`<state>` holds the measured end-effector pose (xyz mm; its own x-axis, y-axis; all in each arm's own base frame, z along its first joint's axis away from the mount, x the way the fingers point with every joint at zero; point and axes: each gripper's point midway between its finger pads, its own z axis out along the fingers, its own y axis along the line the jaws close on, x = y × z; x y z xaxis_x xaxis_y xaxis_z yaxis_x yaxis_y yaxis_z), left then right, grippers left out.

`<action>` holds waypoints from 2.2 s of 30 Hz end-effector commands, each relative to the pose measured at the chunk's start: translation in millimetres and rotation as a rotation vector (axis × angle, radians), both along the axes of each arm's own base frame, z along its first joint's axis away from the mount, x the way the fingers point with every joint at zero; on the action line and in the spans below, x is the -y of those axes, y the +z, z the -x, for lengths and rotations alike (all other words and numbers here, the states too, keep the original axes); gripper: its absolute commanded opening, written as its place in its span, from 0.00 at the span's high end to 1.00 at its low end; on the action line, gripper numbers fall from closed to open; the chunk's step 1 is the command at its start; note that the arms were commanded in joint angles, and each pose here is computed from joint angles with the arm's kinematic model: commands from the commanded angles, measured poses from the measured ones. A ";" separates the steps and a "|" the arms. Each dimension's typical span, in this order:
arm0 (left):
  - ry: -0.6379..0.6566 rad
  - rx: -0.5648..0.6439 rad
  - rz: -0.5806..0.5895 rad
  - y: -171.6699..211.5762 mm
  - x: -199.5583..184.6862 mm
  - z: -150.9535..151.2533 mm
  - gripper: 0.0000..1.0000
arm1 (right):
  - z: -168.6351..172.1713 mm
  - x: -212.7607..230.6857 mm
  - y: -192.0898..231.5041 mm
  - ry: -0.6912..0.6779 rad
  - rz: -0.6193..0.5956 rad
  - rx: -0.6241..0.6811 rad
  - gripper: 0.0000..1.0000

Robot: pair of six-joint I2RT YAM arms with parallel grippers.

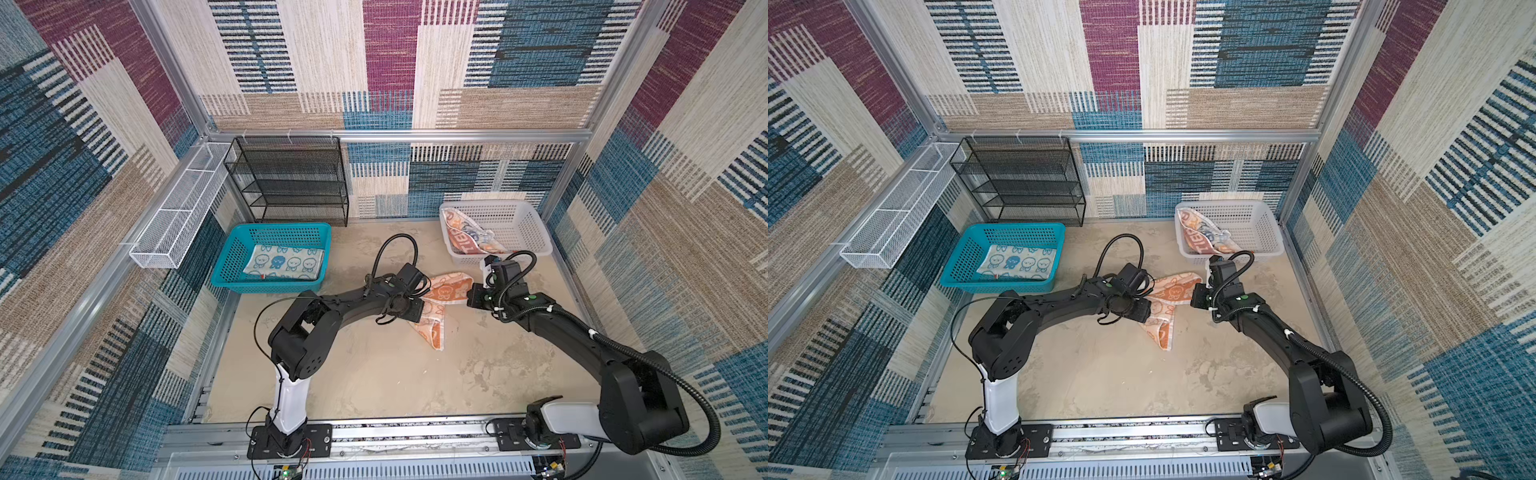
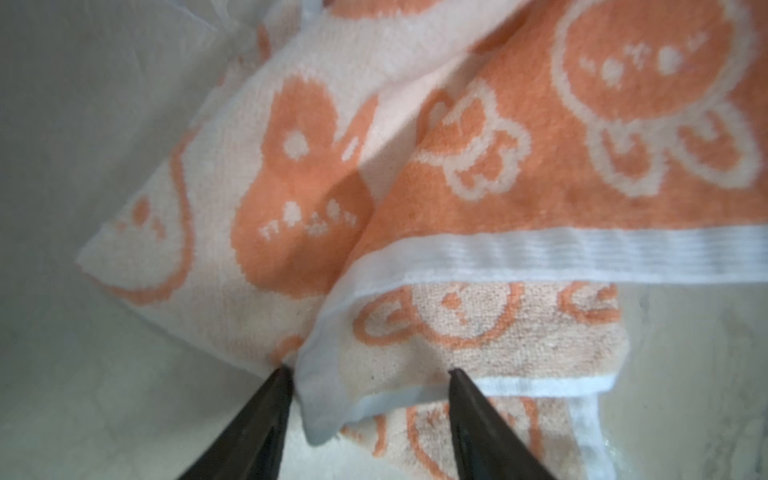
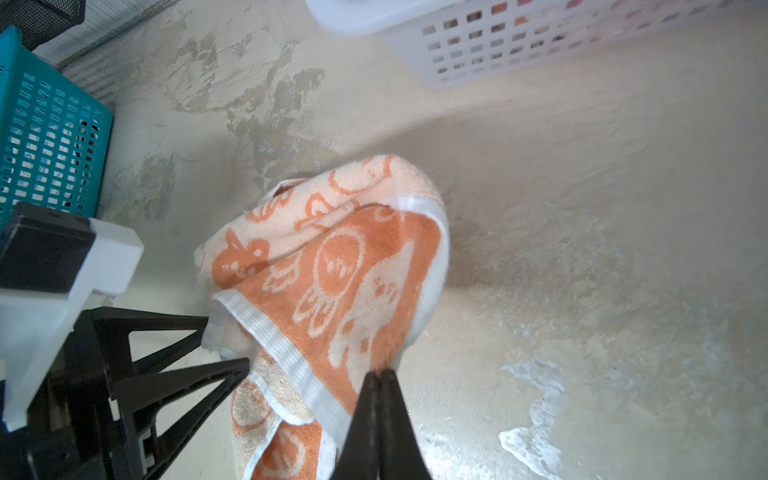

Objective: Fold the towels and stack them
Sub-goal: 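Lift the orange towel by two corners with both grippers, spreading apart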

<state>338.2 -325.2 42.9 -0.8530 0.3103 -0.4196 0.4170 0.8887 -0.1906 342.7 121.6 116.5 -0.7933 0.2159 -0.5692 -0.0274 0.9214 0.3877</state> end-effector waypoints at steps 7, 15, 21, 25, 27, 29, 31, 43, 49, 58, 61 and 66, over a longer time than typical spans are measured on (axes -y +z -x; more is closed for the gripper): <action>-0.016 0.033 -0.003 6.7 1.6 -5.0 0.69 | 0.5 -3.5 -3.1 0.017 -0.012 0.009 1.00; -0.024 0.031 -0.004 9.8 3.1 -5.5 0.89 | 0.6 -4.3 -1.9 0.021 -0.015 0.011 1.00; -0.043 0.034 -0.014 18.3 2.0 -4.3 1.00 | 0.5 -5.6 2.9 0.028 -0.023 0.018 1.00; -0.041 0.112 -0.060 53.8 -9.1 -11.6 1.00 | -5.6 -6.1 27.8 0.033 -0.022 0.063 1.00; -0.027 0.178 -0.096 81.4 -19.2 -18.8 1.00 | -11.4 -8.5 48.2 0.041 -0.030 0.098 1.00; -0.016 0.247 -0.124 110.6 -27.0 -25.8 1.00 | -16.9 -13.5 69.5 0.056 -0.047 0.131 1.00; -0.013 0.306 -0.151 138.8 -34.3 -30.6 1.00 | -22.5 -16.9 92.4 0.066 -0.062 0.169 1.00; -0.014 0.423 -0.219 202.3 -56.5 -31.9 1.00 | -33.4 -30.6 161.1 0.117 -0.088 0.273 1.00; 0.067 0.698 -0.263 321.5 -97.7 -32.3 1.00 | -25.4 -36.3 244.6 0.152 -0.101 0.413 1.00; 0.036 0.904 -0.033 449.2 -123.2 21.8 1.00 | 33.2 -52.2 366.6 0.268 -0.188 0.636 1.00; -0.001 0.896 0.053 456.0 -125.5 43.7 1.00 | 53.0 -49.3 385.7 0.293 -0.205 0.679 1.00; -0.054 0.854 0.171 459.6 -125.5 72.9 1.00 | 75.7 -47.5 400.7 0.333 -0.227 0.713 1.00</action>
<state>277.9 -197.6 507.6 -0.1781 0.2357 -0.9554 0.4714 0.8727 0.1274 275.9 170.6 516.2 -0.3005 0.2195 -0.9282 -0.5848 0.7264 0.3611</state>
